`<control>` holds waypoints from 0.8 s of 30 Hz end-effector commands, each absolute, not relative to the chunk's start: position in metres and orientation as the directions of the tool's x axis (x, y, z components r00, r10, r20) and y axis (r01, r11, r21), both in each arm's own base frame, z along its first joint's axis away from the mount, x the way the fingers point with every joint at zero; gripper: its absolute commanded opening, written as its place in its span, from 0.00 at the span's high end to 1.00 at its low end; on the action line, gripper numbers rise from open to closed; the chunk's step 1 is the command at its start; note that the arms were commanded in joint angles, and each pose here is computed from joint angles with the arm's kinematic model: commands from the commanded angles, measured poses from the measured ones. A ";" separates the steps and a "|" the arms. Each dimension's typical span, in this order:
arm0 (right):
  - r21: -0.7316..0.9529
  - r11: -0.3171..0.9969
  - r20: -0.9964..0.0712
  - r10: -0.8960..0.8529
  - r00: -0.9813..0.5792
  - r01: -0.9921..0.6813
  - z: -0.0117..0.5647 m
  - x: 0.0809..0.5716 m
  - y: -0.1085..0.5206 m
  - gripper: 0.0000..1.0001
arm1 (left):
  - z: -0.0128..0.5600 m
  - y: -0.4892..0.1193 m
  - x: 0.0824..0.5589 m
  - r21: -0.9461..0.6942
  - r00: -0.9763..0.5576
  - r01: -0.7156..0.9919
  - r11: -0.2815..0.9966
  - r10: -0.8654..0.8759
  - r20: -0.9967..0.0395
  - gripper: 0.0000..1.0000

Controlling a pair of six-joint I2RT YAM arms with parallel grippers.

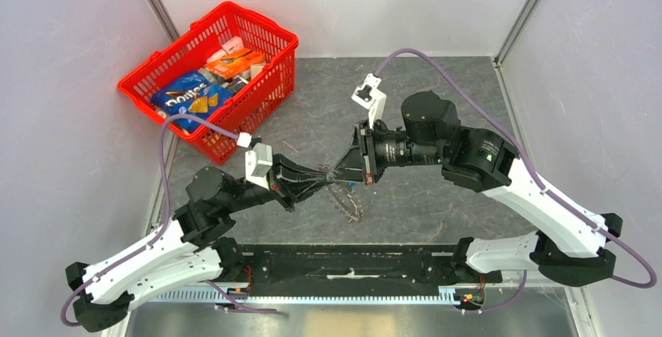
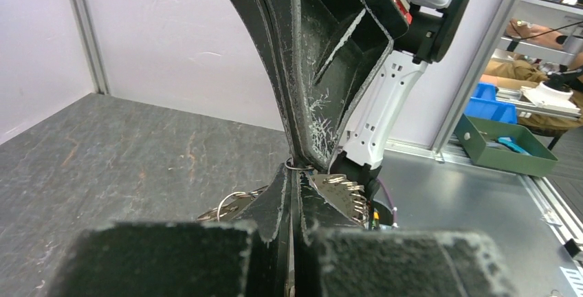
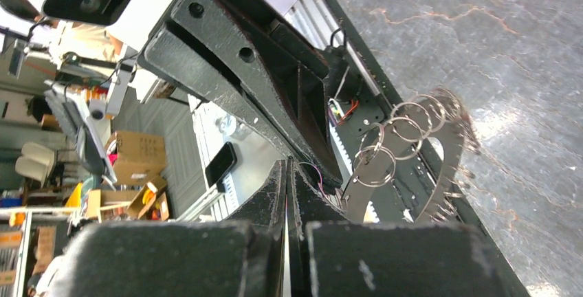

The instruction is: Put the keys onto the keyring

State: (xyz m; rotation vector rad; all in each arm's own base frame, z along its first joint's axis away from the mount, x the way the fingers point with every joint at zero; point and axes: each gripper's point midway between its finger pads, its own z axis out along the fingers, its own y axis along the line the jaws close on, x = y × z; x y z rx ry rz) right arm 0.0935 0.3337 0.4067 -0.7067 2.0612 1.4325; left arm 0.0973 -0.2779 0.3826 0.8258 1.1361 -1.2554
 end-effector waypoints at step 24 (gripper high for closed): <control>0.788 0.354 -0.571 0.113 -0.813 -0.504 0.422 0.129 0.365 1.00 | 0.423 -0.261 0.124 0.106 0.300 0.921 0.375 -0.508 -0.807 0.98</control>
